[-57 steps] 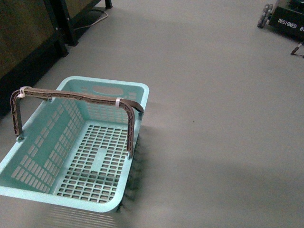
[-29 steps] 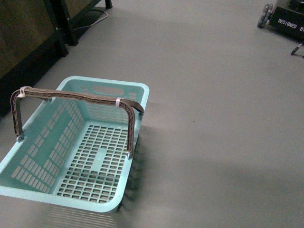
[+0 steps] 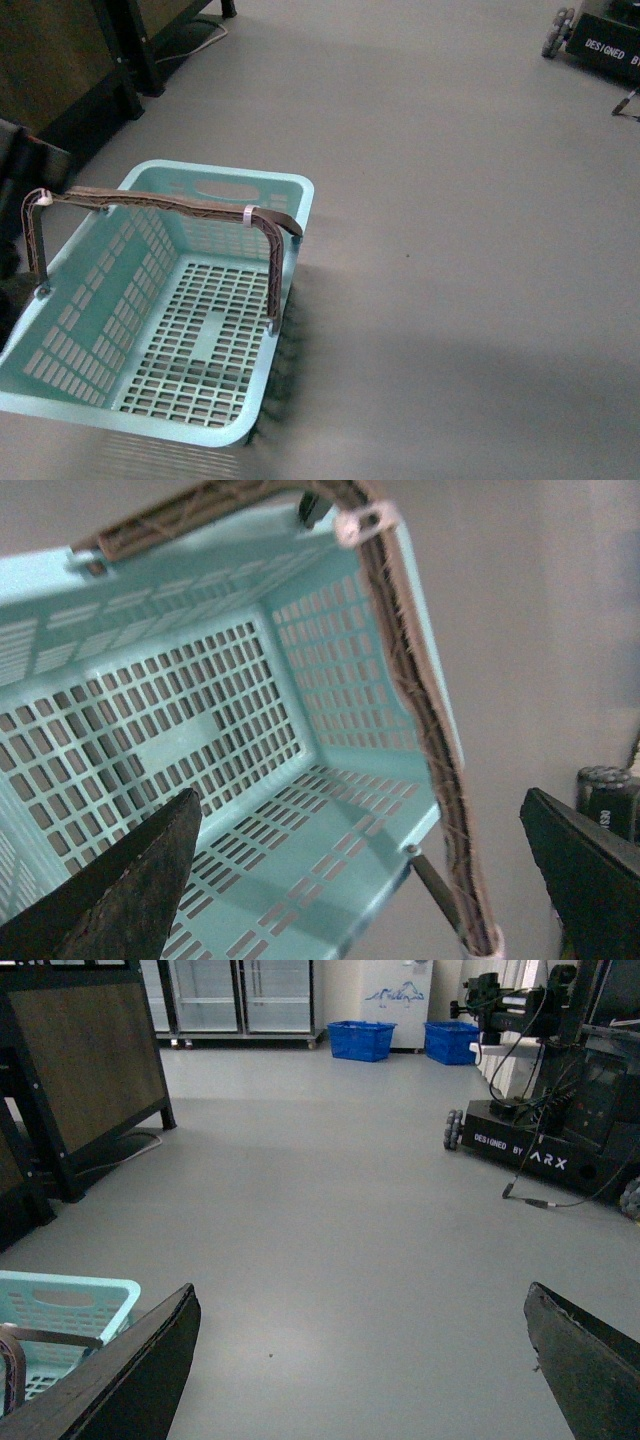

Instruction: Pick mango and avocado into basket

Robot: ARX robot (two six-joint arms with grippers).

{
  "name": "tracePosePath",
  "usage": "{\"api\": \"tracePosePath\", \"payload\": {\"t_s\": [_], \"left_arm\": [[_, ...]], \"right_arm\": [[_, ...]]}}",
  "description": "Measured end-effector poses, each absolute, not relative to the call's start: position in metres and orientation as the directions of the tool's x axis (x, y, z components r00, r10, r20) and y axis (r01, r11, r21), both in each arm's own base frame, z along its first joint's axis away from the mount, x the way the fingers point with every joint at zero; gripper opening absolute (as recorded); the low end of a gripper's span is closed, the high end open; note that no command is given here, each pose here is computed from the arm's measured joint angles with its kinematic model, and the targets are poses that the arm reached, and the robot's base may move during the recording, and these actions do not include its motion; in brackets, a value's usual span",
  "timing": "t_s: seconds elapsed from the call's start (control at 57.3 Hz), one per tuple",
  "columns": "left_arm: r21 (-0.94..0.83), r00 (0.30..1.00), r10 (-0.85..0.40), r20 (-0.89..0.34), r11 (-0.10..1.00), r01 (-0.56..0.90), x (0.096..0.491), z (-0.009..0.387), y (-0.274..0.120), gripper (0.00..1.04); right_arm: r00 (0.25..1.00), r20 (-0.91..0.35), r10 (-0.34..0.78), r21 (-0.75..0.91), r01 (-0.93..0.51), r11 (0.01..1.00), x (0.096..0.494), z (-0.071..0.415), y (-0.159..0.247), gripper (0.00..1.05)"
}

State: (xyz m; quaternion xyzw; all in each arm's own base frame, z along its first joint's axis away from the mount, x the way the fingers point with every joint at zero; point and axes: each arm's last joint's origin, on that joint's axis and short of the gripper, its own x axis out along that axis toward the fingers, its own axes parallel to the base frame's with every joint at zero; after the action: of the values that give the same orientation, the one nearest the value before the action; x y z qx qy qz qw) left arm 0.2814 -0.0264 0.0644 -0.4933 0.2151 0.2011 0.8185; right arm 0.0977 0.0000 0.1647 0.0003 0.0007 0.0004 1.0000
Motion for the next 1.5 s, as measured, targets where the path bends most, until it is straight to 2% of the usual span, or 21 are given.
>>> {"api": "tracePosePath", "payload": {"t_s": [0.122, 0.314, 0.506, 0.611, 0.733, 0.891, 0.995, 1.118, 1.275, 1.502], "left_arm": [[-0.713, 0.810, 0.093, -0.579, 0.424, -0.559, 0.308, 0.040, -0.038, 0.97], [-0.747, 0.835, 0.065, -0.547, 0.412, -0.521, 0.358, 0.024, -0.053, 0.97], [-0.776, 0.854, 0.054, -0.517, 0.393, -0.494, 0.390, 0.013, -0.058, 0.97], [-0.815, 0.882, 0.072, -0.466, 0.353, -0.459, 0.400, 0.016, -0.057, 0.81], [-0.902, 0.936, 0.096, -0.338, 0.252, -0.351, 0.404, 0.028, -0.052, 0.51], [-0.932, 0.945, 0.146, -0.292, 0.180, -0.316, 0.392, 0.055, -0.046, 0.21], [-0.942, 0.945, 0.192, -0.265, 0.160, -0.296, 0.383, 0.083, -0.039, 0.09], [-0.953, 0.942, 0.214, -0.260, 0.100, -0.286, 0.367, 0.118, -0.034, 0.08], [-0.947, 0.931, 0.228, -0.284, 0.087, -0.310, 0.343, 0.162, -0.038, 0.07], [-0.955, 0.938, 0.231, -0.258, 0.085, -0.283, 0.299, 0.237, -0.047, 0.07]], "right_arm": [[1.000, -0.001, 0.001, 0.001, -0.001, 1.000, 0.098, 0.165, 0.000, 0.97], [1.000, -0.001, 0.001, 0.000, -0.001, 1.000, 0.098, 0.165, 0.000, 0.97], [1.000, -0.001, 0.001, 0.000, -0.001, 1.000, 0.098, 0.165, 0.000, 0.97], [1.000, -0.001, 0.001, 0.000, -0.001, 1.000, 0.098, 0.165, 0.000, 0.97], [1.000, -0.001, 0.001, 0.001, -0.001, 1.000, 0.098, 0.165, 0.000, 0.97], [1.000, -0.001, 0.001, 0.000, -0.001, 1.000, 0.098, 0.165, 0.000, 0.97], [1.000, -0.001, 0.001, 0.000, -0.001, 1.000, 0.098, 0.165, 0.000, 0.97], [1.000, -0.001, 0.001, 0.000, -0.001, 1.000, 0.098, 0.165, 0.000, 0.97], [1.000, -0.001, 0.001, 0.001, -0.001, 1.000, 0.098, 0.165, 0.000, 0.97], [1.000, -0.001, 0.001, 0.001, -0.001, 1.000, 0.098, 0.165, 0.000, 0.97]]}}
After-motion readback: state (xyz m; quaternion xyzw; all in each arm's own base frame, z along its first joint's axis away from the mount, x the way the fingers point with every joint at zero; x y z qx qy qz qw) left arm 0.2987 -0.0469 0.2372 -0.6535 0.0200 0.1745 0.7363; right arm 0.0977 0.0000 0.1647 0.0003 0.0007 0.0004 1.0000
